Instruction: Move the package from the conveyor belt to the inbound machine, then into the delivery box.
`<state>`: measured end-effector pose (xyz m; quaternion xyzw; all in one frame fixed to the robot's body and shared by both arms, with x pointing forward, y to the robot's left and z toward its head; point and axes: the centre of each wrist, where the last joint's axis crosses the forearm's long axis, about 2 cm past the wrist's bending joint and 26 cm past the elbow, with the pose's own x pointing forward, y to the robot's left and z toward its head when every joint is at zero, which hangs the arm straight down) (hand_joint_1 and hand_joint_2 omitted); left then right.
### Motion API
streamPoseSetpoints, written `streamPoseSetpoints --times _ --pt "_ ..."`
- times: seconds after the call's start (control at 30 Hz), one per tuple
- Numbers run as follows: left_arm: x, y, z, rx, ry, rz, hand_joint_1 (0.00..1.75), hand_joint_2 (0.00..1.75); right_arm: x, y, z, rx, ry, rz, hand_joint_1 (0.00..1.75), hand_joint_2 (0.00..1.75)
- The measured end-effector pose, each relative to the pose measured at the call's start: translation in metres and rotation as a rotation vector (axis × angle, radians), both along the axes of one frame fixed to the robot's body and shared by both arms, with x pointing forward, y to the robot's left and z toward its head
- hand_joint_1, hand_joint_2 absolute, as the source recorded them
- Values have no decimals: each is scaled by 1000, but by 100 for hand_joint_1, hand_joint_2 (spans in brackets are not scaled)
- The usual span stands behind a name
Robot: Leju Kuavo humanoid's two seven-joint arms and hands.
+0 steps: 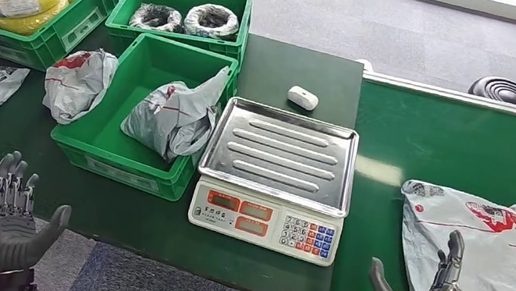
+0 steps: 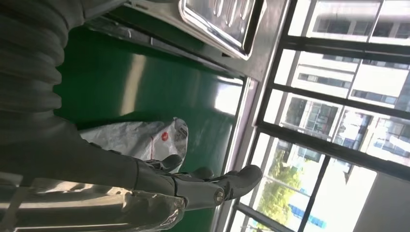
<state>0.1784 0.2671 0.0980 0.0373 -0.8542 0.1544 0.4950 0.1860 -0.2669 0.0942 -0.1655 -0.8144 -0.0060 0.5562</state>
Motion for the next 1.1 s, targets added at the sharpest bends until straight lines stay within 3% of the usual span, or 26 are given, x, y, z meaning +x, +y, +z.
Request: streamPoseSetpoints --times 0.43,1.1 --pt "-11 -25 4 -29 19 -23 0 175 -2 10 -14 14 51 73 0 175" --pt "-13 -32 11 9 33 -16 0 175 -1 9 -19 -18 70 90 0 175"
